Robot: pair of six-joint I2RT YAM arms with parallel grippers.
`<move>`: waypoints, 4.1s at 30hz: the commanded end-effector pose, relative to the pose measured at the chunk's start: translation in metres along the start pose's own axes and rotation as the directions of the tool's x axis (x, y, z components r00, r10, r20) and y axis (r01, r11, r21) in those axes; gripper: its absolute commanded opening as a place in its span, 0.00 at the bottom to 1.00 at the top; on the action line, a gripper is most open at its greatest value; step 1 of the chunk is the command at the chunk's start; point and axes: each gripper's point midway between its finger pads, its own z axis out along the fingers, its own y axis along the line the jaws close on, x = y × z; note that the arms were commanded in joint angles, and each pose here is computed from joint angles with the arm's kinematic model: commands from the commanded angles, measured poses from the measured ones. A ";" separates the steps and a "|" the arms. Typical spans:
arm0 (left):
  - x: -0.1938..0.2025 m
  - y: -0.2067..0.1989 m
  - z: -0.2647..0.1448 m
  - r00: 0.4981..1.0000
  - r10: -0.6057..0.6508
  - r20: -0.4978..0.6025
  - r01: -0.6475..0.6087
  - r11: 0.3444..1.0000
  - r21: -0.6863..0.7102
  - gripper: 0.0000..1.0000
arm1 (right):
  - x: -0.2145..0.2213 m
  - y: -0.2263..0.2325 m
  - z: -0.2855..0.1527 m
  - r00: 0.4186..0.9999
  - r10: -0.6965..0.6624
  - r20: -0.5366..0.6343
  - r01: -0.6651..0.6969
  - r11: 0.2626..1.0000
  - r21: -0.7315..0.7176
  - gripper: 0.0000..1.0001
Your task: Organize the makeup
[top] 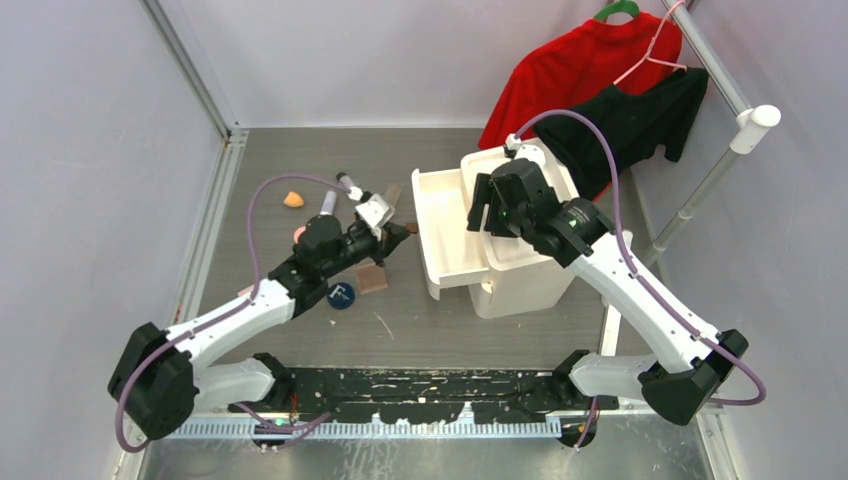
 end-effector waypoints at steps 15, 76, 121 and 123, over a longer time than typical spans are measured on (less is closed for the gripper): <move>0.021 0.053 -0.110 0.857 -0.412 -0.311 0.177 0.801 -0.572 1.00 | -0.006 -0.001 -0.003 0.998 0.032 0.049 -0.031 0.999 -0.020 0.82; 0.221 0.064 -0.148 0.452 -0.890 0.066 0.191 0.024 -0.981 0.80 | 0.024 0.008 -0.003 0.998 -0.016 -0.054 0.010 0.993 -0.116 1.00; -0.068 -0.059 0.040 0.838 -0.396 -0.376 0.240 0.886 -0.398 0.36 | -0.072 -0.025 -0.091 0.953 0.067 0.295 -0.063 0.998 -0.022 1.00; -0.065 -0.058 0.042 0.834 -0.399 -0.382 0.234 0.882 -0.410 0.58 | -0.070 -0.026 -0.090 0.955 0.067 0.288 -0.064 0.998 -0.018 1.00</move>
